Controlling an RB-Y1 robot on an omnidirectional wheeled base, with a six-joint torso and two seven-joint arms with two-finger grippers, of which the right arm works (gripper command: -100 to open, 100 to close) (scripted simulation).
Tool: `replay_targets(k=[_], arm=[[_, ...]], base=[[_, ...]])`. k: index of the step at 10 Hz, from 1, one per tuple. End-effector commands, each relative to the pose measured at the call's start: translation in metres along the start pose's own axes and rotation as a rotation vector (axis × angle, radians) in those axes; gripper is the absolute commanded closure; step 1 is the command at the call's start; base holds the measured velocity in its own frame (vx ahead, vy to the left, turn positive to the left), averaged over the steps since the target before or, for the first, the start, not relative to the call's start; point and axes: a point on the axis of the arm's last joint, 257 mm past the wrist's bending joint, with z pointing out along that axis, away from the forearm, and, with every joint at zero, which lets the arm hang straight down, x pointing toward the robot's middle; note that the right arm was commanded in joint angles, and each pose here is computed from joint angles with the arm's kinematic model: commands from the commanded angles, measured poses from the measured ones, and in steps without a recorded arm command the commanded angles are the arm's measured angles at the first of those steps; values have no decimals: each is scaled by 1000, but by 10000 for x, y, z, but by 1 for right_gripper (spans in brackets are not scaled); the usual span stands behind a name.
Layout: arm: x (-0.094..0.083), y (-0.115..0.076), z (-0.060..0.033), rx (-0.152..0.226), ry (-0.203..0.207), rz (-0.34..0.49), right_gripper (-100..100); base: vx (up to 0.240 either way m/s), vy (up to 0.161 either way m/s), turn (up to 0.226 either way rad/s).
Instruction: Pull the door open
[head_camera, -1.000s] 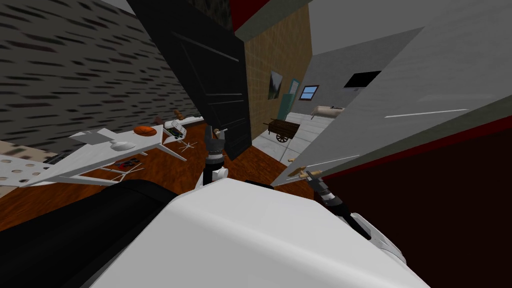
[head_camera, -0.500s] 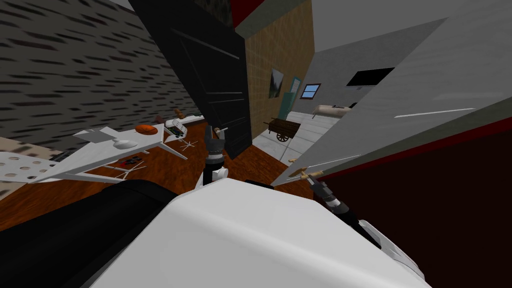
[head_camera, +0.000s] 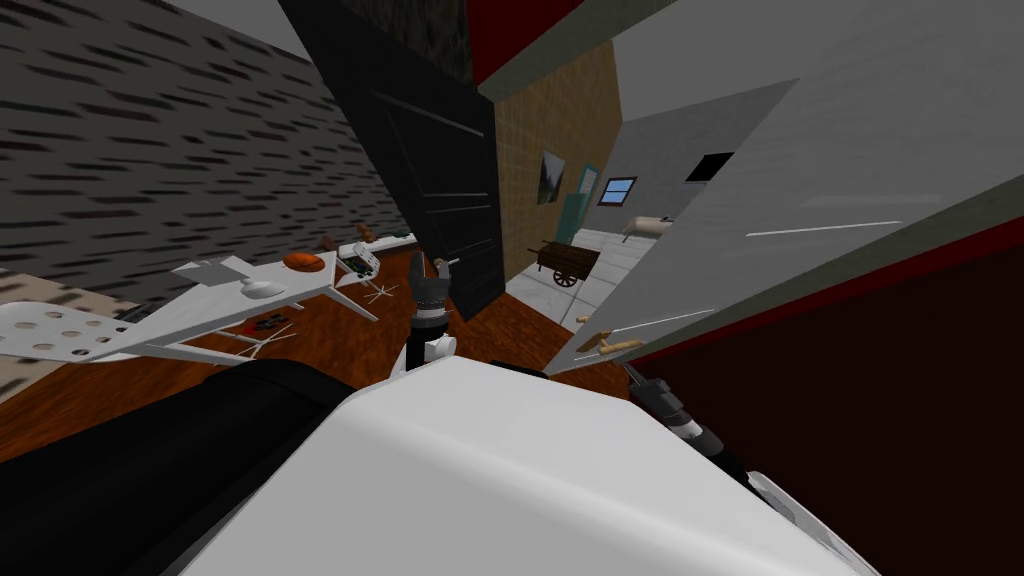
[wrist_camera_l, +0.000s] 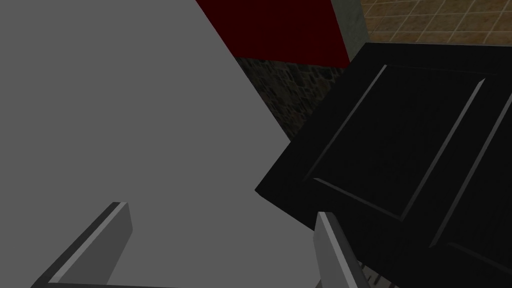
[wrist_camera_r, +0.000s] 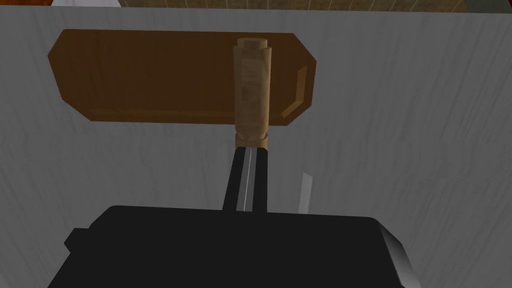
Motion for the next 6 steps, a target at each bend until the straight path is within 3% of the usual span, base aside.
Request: replay_targets(k=[1,5,6], arm=[[-36,-9,-156,-2,-26,1,-100],[-104,0,-626,-2,-95,1,-100],[-104,0,-626,-2,-95,1,-100]], base=[[96,68,34],[18,-1,25],[-23,-19,3]])
